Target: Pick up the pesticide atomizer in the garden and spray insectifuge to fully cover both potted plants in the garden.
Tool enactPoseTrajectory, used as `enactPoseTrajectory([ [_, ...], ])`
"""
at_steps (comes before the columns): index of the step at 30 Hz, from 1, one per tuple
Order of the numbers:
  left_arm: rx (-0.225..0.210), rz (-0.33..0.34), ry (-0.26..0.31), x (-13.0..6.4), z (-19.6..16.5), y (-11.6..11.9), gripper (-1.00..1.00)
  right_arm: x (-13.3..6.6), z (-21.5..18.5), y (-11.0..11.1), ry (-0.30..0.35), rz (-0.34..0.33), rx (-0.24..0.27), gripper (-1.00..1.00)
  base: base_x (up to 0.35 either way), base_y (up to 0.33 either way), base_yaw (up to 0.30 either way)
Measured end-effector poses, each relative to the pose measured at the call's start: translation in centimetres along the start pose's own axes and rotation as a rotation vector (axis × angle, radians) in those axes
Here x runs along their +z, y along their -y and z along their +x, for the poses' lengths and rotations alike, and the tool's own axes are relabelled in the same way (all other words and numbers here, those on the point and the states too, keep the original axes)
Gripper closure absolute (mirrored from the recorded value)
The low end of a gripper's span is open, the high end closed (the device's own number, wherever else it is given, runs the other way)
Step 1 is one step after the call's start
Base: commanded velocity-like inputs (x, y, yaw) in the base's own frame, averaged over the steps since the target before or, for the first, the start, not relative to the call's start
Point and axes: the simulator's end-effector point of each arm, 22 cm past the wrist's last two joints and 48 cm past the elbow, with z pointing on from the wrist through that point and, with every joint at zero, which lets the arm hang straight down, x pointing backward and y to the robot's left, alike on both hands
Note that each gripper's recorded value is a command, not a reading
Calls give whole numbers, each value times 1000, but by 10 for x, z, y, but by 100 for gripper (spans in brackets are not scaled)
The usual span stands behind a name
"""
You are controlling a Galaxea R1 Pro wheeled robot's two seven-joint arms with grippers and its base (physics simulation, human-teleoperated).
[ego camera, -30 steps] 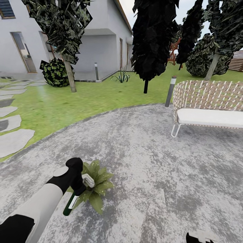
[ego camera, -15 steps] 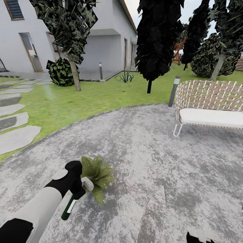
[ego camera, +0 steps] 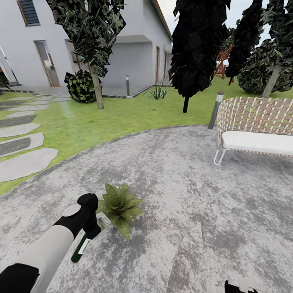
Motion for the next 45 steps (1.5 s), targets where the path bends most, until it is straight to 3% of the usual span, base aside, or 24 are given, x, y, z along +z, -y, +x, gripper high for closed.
enactPoseTrajectory([
  [4,-60,-5,46,-1,-7,-7,100,0,1,0,-1,-1,0,-100,0,0,2],
  [6,-52,18,69,-3,-21,9,100,0,1,0,-2,-1,-1,-100,0,0,0],
  [8,-13,49,97,-8,-46,42,100,0,1,0,-2,-1,0,-100,0,0,0],
  [9,-6,43,97,-8,-47,41,100,0,1,0,-2,-1,-1,-100,0,0,0],
  [12,-98,-10,40,2,10,-27,100,0,1,0,-1,-1,-2,-100,0,0,0],
  [13,-124,5,10,18,37,-33,100,0,1,-1,-2,-2,-2,-100,0,0,0],
  [14,-128,27,-1,29,46,-25,100,0,1,0,-2,-1,-2,-100,0,0,0],
  [17,-79,57,-1,46,57,-12,100,0,0,2,-1,2,-3,-100,0,0,0],
  [21,-38,165,150,53,46,1,100,2,-1,5,2,3,-6,-100,0,0,0],
  [22,-16,178,213,52,40,-1,100,2,-2,4,4,-1,-11,-100,0,0,0],
  [23,17,170,277,51,33,-7,100,2,-5,1,12,-12,-32,-100,0,0,0],
  [24,52,152,340,51,27,-12,100,2,-11,-5,34,-35,-84,-100,0,0,0],
  [26,102,137,427,54,23,-14,100,3,-32,-22,101,-94,-211,-100,0,0,0],
  [27,135,133,469,55,22,-13,100,2,-49,-40,151,-153,-287,-100,0,0,0],
  [28,162,132,493,57,22,-10,100,0,-59,-56,182,-207,-333,-100,0,0,0],
  [31,284,155,552,69,23,10,100,-22,-82,-128,255,-507,-472,-100,0,0,0],
  [35,361,221,549,87,30,39,100,-68,-121,-188,350,-833,-572,-100,0,0,0],
  [36,400,235,524,92,32,49,100,-88,-140,-201,392,-926,-619,-100,0,0,0],
  [37,428,237,506,94,32,53,100,-99,-145,-207,398,-979,-664,-100,0,0,0],
  [39,421,239,507,98,35,57,100,-103,-133,-215,386,-992,-651,-100,0,0,0],
  [45,396,143,507,81,23,19,100,-117,-130,-233,394,-1032,-654,-100,0,0,0],
])
